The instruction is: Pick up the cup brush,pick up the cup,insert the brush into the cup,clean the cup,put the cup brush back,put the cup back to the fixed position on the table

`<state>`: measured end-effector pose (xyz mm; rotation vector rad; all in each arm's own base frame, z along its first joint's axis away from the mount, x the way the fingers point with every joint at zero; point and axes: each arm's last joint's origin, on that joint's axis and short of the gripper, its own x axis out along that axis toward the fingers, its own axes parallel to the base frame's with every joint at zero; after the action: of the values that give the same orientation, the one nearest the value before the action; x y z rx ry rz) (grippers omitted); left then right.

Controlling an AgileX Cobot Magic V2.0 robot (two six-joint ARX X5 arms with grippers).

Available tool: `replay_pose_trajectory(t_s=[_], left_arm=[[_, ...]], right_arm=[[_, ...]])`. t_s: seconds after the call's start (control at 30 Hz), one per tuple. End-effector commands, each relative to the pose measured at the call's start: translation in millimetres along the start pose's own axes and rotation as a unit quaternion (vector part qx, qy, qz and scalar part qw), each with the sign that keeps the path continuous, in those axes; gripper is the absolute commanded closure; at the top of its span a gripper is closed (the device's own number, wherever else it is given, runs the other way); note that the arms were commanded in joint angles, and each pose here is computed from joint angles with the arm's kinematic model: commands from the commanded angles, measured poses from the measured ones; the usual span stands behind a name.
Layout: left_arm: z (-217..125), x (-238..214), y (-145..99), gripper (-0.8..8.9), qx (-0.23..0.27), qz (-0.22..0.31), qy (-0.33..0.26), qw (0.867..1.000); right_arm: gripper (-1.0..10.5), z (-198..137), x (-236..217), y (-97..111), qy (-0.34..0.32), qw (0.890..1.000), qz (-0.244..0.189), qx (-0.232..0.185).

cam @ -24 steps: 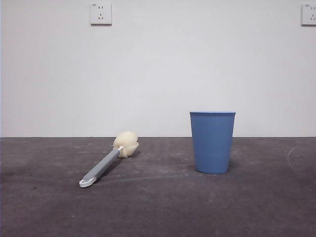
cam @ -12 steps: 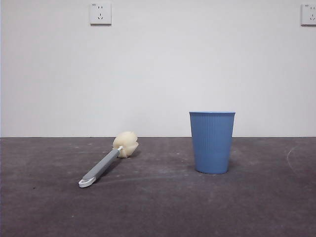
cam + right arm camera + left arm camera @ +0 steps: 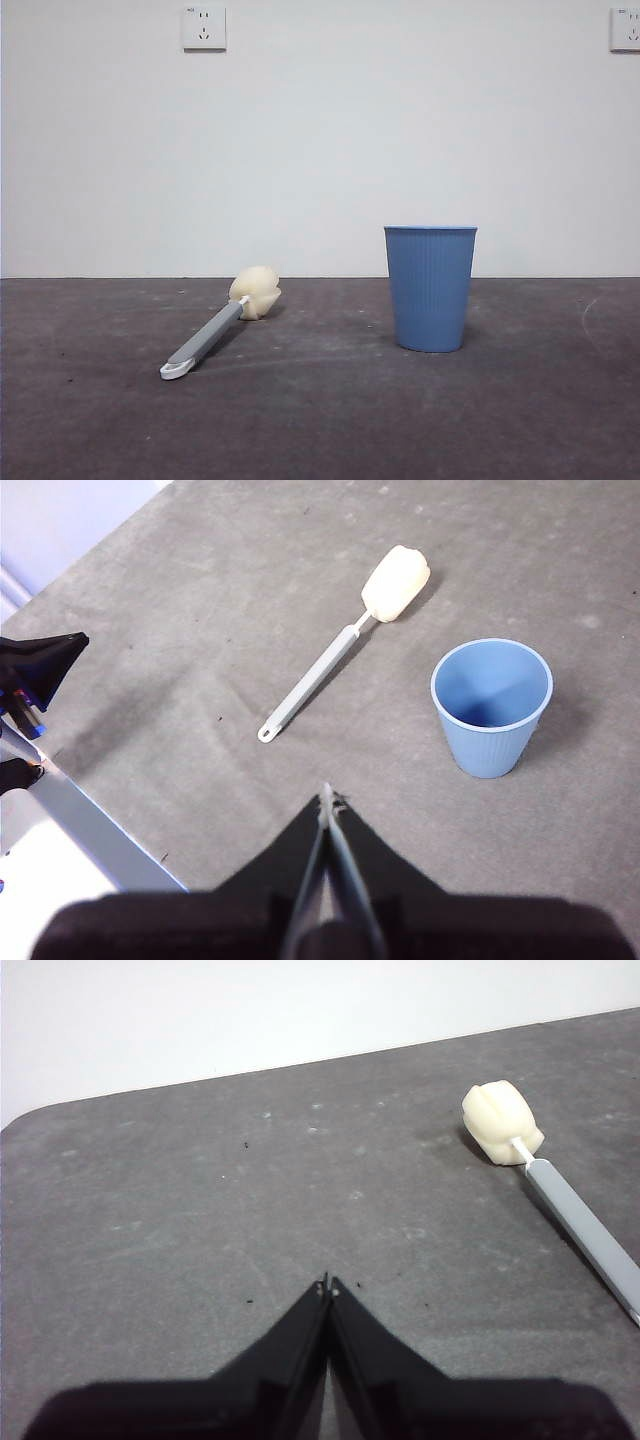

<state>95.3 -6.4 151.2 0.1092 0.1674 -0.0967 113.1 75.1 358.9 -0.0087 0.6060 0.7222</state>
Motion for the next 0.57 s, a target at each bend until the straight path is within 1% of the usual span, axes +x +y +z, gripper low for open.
replay_pose_trajectory(t_s=[0.03, 0.57], left_arm=[[-4.0, 1.4, -0.1, 8.17, -0.008, 0.002, 0.003, 1.000], [-4.0, 1.4, -0.1, 8.17, -0.008, 0.002, 0.003, 1.000]], right_arm=[[9.5, 0.4, -0.7, 0.2, -0.002, 1.000, -0.001, -0.003], [9.5, -0.2, -3.2, 0.2, -0.006, 1.000, -0.004, -0.003]])
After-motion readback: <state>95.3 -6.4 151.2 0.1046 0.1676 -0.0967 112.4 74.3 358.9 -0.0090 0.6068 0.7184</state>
